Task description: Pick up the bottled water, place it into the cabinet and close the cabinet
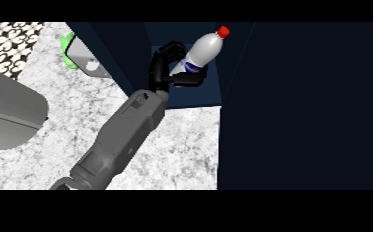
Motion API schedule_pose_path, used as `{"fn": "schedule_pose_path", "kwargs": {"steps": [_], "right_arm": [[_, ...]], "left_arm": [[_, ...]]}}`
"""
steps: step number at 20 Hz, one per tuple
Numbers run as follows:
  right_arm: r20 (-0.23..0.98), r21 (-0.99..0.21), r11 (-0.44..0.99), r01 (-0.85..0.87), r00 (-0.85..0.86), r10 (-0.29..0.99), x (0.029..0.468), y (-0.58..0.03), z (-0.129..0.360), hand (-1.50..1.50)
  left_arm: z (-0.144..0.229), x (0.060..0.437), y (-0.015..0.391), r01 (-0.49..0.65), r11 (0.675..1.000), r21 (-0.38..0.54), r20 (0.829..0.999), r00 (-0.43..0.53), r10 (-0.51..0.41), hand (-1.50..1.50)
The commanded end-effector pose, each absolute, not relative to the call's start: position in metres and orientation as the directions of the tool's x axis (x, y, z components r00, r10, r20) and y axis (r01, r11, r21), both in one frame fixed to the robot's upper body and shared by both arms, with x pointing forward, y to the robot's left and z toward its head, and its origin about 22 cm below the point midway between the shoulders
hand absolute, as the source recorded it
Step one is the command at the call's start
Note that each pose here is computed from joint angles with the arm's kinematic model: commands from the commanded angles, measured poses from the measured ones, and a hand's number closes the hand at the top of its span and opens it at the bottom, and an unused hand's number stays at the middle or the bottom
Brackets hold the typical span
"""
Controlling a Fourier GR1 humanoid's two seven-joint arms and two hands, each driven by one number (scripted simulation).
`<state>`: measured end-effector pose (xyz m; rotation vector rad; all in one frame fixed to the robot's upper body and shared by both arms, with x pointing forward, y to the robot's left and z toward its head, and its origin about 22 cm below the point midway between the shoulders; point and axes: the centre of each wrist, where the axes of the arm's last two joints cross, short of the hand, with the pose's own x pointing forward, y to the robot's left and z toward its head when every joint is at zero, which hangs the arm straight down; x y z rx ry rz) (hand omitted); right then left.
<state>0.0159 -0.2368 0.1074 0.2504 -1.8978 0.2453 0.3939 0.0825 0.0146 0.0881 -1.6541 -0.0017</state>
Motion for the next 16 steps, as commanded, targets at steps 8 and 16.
{"fn": "schedule_pose_path", "kwargs": {"steps": [8,16], "right_arm": [[0.922,0.017,0.956,-0.291,-0.366,-0.128,0.016,-0.236,0.125,-1.5],[0.913,0.005,0.944,-0.33,-0.383,-0.139,0.019,-0.24,0.128,-1.5]], "left_arm": [[0.017,0.419,0.102,-0.322,0.852,0.414,0.888,-0.065,-0.456,-1.5],[0.026,0.423,0.091,-0.344,0.862,0.373,0.895,-0.113,-0.432,-1.5]]}}
